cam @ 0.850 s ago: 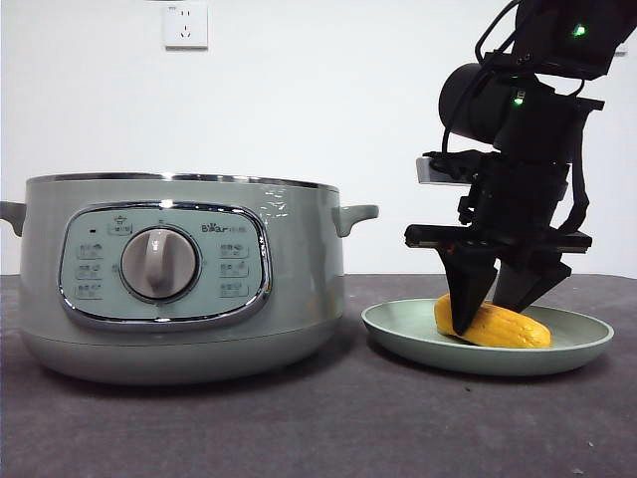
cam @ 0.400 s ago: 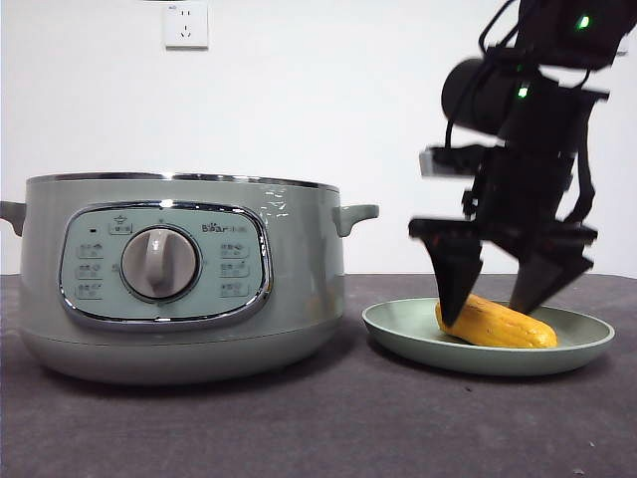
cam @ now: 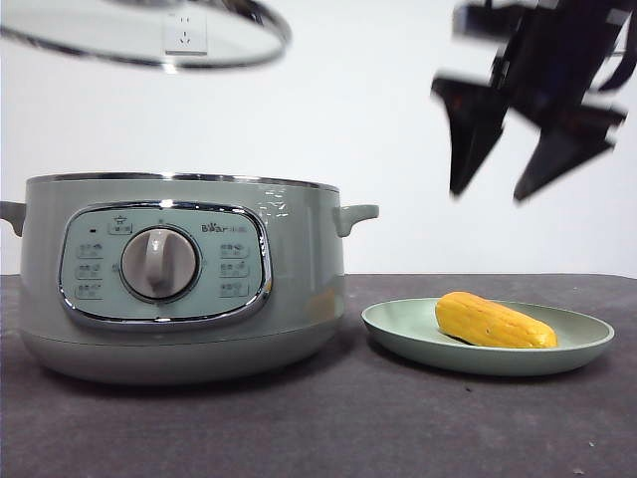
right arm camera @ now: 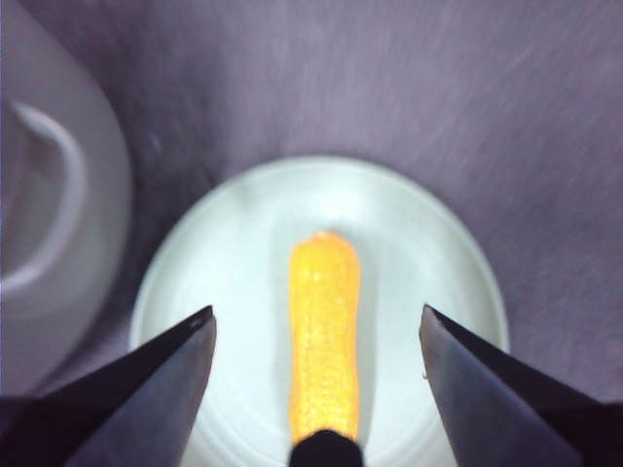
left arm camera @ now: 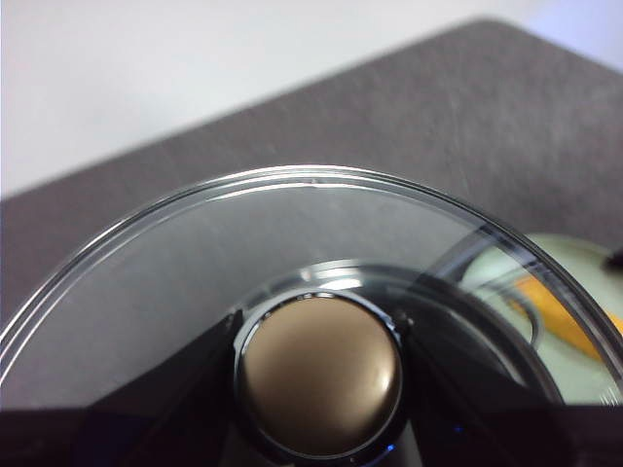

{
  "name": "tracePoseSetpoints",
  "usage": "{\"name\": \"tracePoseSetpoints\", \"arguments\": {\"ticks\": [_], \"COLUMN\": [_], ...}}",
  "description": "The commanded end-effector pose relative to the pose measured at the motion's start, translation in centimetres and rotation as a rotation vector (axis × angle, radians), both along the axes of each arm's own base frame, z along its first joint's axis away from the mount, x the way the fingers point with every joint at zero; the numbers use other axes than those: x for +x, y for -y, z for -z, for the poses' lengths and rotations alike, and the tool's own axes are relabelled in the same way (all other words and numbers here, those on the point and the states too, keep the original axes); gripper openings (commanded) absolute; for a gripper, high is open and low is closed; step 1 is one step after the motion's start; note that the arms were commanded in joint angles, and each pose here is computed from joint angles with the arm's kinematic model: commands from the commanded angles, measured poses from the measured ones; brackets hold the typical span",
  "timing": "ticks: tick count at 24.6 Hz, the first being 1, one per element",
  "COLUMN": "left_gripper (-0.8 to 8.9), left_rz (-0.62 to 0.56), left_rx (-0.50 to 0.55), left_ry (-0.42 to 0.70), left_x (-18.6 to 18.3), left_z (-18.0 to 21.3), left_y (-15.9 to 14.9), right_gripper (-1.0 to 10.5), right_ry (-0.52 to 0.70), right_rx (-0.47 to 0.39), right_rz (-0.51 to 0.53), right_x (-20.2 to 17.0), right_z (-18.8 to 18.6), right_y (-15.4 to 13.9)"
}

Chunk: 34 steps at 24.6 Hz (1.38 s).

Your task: Take the corn out from the steamer,put the corn on the plate,close the lid

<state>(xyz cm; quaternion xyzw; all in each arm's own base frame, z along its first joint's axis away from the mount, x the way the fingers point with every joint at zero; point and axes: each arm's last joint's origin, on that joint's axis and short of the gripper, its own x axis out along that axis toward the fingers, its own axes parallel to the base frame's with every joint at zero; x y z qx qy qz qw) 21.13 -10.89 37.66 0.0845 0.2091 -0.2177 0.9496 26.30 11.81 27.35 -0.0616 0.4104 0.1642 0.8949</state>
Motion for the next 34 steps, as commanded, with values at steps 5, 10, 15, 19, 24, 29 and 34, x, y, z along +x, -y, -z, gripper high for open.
{"name": "tracePoseSetpoints", "arguments": {"ticks": [5, 10, 15, 19, 24, 29, 34], "left_gripper": [-0.09, -0.09, -0.09, -0.09, -0.09, -0.09, 0.08], "left_rz": [0.009, 0.010, 0.016, 0.050, 0.050, 0.036, 0.066], "left_rx": [-0.016, -0.008, -0.014, -0.017, 0.018, 0.069, 0.111], "left_ry": [-0.050, -0.089, -0.159, -0.225, -0.287, -0.288, -0.362], "left_x": [3.2, 5.0, 6.1, 6.0, 5.6, 5.5, 6.4], "left_z": [1.9, 3.5, 5.2, 5.9, 6.5, 6.7, 8.8], "left_y": [1.8, 2.8, 3.4, 3.8, 3.6, 3.5, 4.4], "right_gripper": [3.5, 3.5, 3.5, 3.5, 3.5, 3.5, 3.5], "right_ry": [0.150, 0.236, 0.267, 0.267, 0.269, 0.274, 0.274], "right_rx": [0.070, 0.085, 0.081, 0.081, 0.082, 0.085, 0.085], "right_rz": [0.012, 0.035, 0.058, 0.061, 0.061, 0.061, 0.061], "right_x": [-3.0, -4.8, -5.5, -5.5, -5.4, -5.4, -5.4], "right_z": [-4.2, -6.1, -6.8, -6.8, -6.8, -6.9, -6.9], "right_y": [1.4, 2.3, 2.9, 3.0, 3.0, 3.0, 3.0]}}
